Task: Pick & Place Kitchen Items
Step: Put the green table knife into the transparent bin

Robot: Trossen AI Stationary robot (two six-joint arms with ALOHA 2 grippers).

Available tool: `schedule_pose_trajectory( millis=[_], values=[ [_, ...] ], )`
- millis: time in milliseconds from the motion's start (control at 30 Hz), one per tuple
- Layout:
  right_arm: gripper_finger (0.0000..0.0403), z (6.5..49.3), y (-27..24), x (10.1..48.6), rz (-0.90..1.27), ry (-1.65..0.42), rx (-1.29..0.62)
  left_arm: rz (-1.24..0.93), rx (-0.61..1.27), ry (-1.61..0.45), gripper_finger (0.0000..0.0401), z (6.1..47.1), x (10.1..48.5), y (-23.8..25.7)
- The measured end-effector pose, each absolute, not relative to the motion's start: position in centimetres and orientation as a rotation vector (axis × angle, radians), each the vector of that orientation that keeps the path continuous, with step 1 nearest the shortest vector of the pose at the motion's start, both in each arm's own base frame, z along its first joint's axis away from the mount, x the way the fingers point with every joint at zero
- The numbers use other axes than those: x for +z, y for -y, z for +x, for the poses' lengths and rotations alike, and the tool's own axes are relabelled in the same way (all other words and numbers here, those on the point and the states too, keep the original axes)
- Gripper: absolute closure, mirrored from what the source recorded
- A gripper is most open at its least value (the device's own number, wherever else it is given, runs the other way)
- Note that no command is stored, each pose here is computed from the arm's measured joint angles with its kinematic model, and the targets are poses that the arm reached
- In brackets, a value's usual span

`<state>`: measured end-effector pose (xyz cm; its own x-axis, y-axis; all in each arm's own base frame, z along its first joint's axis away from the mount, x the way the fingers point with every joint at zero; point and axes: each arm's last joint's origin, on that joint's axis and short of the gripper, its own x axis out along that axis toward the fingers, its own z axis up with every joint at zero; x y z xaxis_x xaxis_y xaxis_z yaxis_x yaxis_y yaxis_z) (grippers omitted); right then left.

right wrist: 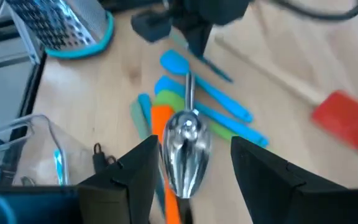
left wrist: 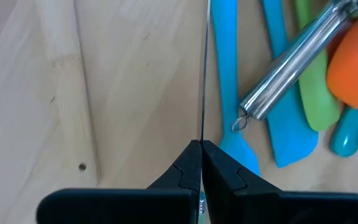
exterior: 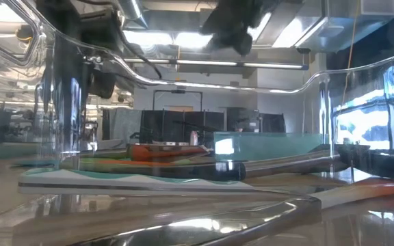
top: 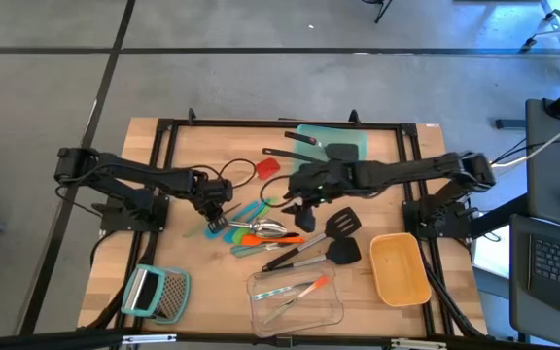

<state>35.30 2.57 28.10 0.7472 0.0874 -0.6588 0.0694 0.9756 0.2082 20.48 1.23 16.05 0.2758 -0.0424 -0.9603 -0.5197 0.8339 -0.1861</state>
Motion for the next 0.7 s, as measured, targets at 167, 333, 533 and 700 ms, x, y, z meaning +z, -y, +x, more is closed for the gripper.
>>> schedule_pose_trajectory(
  millis=[167, 333, 533, 700],
  values=[
    [0.0200, 36.3, -2.9, 26.1, 0.299, -0.797, 0.055, -0.505, 0.335, -1.304, 0.0399, 20.7, 15.3, -1.2],
    [0.0200, 36.4, -3.2, 26.2, 0.324, -0.789, 0.141, -0.499, 0.328, -1.318, 0.0399, 21.0, 14.8, -1.2],
    [0.0200, 36.5, -3.5, 27.3, 0.318, -0.713, 0.165, -0.492, 0.322, -1.321, 0.0399, 21.3, 14.6, -1.3],
    [0.0200, 36.6, -3.9, 27.5, 0.315, -0.684, 0.181, -0.493, 0.318, -1.324, 0.0398, 21.3, 14.6, -1.2]
  ],
)
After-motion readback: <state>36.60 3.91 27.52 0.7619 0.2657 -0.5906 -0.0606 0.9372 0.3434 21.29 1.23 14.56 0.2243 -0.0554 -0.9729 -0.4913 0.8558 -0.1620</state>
